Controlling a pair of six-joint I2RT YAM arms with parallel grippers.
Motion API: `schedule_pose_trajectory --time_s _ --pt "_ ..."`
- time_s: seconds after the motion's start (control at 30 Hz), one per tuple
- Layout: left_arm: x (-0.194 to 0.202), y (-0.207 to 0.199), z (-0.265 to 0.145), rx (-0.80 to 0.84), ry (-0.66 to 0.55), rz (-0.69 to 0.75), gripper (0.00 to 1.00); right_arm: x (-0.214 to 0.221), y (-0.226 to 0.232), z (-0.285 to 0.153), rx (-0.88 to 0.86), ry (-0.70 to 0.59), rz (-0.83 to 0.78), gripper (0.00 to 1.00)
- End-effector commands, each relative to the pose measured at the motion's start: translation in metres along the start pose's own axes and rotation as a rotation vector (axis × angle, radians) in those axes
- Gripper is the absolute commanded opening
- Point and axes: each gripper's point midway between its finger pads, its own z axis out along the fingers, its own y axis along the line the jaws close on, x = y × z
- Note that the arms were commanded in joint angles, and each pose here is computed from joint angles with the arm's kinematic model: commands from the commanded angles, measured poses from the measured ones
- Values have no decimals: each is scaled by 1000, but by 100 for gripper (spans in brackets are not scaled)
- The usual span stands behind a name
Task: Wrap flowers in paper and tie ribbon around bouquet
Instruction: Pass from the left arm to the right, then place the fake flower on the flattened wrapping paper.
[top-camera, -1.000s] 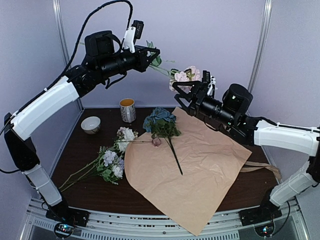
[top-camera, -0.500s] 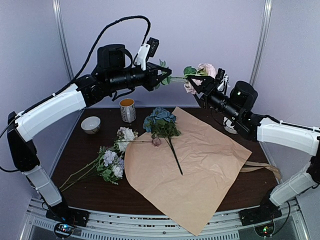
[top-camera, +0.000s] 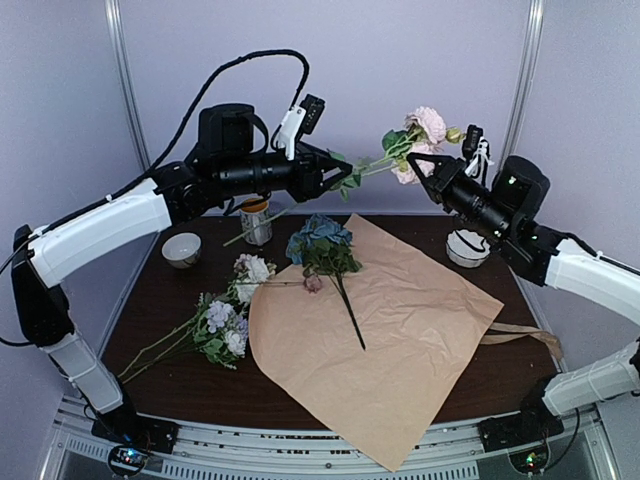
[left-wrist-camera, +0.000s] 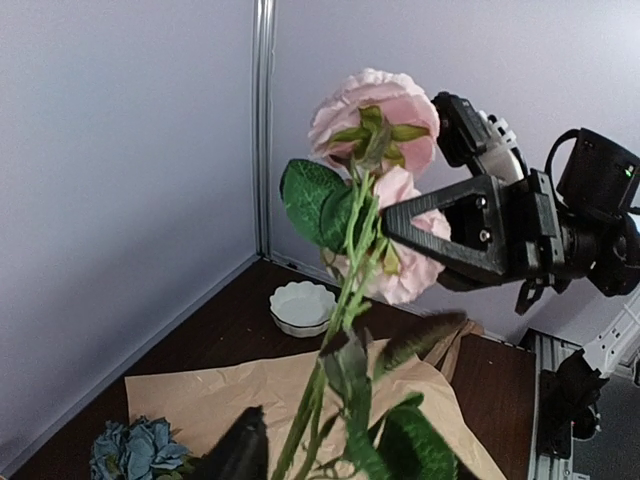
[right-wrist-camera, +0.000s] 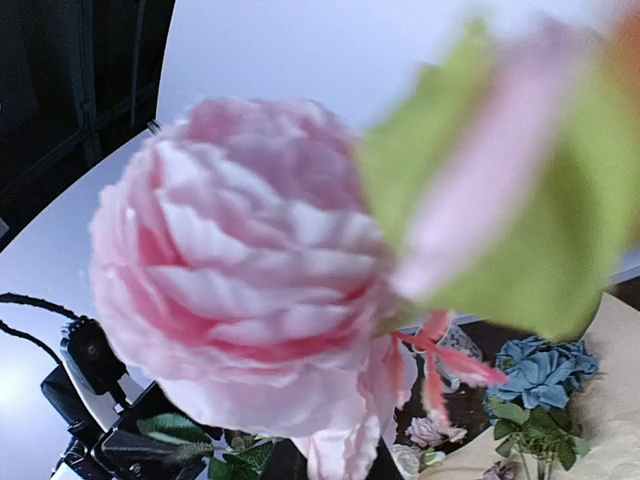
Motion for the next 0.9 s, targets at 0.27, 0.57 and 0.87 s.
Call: schedule_pose_trajectory --time_s 0.27,0.57,0.87 --pt "8 25 -87 -206 56 91 95 -1 -12 -76 129 523 -624 0" --pt "71 83 -110 -386 236 -42 93 22 -33 -110 210 825 -681 0" --pt "111 91 -100 -382 407 -51 90 43 -87 -21 288 920 -478 0"
